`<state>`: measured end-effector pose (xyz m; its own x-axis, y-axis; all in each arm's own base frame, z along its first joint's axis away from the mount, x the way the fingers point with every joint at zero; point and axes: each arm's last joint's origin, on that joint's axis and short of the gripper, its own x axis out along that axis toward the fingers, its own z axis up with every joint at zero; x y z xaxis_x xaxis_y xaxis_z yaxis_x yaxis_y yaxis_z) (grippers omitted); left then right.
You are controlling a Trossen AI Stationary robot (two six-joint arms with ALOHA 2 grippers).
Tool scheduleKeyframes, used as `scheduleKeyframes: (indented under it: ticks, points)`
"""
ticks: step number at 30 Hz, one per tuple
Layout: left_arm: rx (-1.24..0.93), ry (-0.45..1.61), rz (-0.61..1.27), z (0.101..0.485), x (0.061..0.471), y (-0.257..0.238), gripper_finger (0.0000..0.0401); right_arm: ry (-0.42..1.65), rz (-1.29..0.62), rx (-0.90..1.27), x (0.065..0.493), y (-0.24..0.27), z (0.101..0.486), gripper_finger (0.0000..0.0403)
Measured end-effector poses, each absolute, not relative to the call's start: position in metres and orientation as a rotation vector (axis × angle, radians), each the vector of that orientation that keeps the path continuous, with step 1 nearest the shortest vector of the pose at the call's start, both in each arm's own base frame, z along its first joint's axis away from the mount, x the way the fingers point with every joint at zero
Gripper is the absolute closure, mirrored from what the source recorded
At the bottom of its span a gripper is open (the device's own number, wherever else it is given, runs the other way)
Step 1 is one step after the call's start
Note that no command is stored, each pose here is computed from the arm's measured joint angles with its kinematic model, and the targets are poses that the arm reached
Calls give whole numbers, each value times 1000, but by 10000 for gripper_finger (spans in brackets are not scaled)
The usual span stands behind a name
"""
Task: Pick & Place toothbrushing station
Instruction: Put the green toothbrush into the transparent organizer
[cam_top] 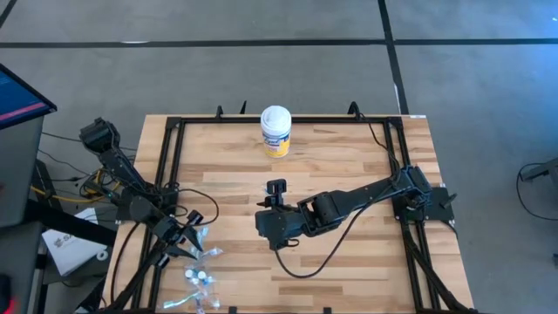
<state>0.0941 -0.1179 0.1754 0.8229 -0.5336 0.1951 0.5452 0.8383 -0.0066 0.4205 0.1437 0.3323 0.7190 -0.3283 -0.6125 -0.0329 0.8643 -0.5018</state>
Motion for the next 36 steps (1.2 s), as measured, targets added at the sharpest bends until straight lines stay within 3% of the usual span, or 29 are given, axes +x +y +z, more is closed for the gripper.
scheduleKeyframes:
  ticks: [14,36]
  points:
    - [-82,-122,-581,170,95,-119,396,758,-171,-512,421,144,332,274]
    - [-129,-119,-578,172,94,-118,389,759,-171,-512,420,144,332,274]
